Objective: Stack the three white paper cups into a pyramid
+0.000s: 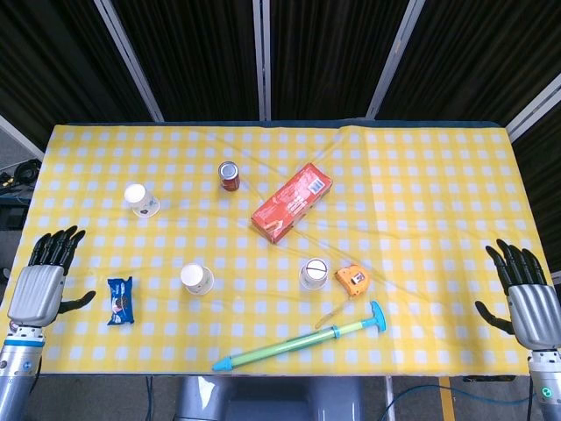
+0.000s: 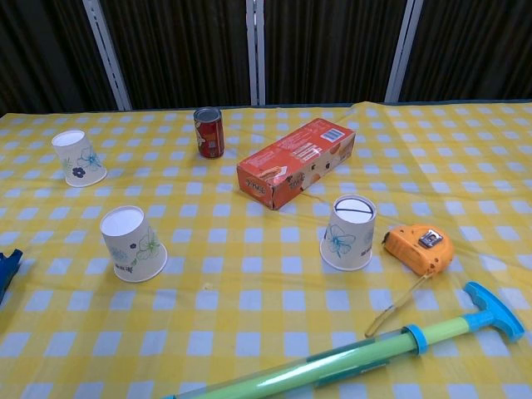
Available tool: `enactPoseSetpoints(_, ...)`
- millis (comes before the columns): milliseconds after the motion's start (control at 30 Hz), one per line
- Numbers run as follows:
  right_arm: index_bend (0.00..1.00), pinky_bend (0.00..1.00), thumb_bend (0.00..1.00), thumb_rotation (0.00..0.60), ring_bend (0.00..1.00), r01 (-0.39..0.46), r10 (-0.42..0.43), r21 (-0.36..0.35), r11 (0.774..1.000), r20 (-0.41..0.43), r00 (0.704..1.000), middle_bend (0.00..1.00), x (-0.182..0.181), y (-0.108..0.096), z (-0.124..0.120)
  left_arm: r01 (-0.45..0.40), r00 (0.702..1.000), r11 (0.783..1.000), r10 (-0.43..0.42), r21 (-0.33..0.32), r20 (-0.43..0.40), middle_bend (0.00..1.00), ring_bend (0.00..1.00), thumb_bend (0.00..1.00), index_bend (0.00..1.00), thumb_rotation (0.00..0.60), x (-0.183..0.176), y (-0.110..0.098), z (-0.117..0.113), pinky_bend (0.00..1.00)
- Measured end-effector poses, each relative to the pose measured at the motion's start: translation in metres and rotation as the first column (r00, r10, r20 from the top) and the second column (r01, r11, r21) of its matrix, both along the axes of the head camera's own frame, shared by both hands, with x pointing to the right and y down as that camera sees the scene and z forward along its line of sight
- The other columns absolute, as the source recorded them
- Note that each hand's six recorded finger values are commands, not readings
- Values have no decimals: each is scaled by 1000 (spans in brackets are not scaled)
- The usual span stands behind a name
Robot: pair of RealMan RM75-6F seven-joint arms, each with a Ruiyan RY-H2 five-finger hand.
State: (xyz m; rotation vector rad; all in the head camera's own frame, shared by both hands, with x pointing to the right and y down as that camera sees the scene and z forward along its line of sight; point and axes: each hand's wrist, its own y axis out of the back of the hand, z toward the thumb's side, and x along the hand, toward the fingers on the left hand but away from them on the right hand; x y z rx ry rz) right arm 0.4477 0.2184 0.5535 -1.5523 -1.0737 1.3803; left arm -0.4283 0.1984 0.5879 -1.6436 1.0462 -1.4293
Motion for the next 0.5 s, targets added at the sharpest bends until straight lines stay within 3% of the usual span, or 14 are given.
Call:
enactPoseSetpoints(333, 0, 0, 137, 600, 0, -7, 7, 8, 1000, 9, 1000, 0, 1, -1, -3, 0, 1000, 1000, 0, -1, -5, 0, 0, 142, 0, 600, 1, -2, 0, 0)
enactPoseSetpoints(500, 0, 0, 137, 600, 0, -22, 21, 9, 1000, 14, 1000, 0, 5, -3, -4, 9, 1000, 1000, -9, 7, -2, 0, 0, 141, 0, 600, 0, -13, 1, 0)
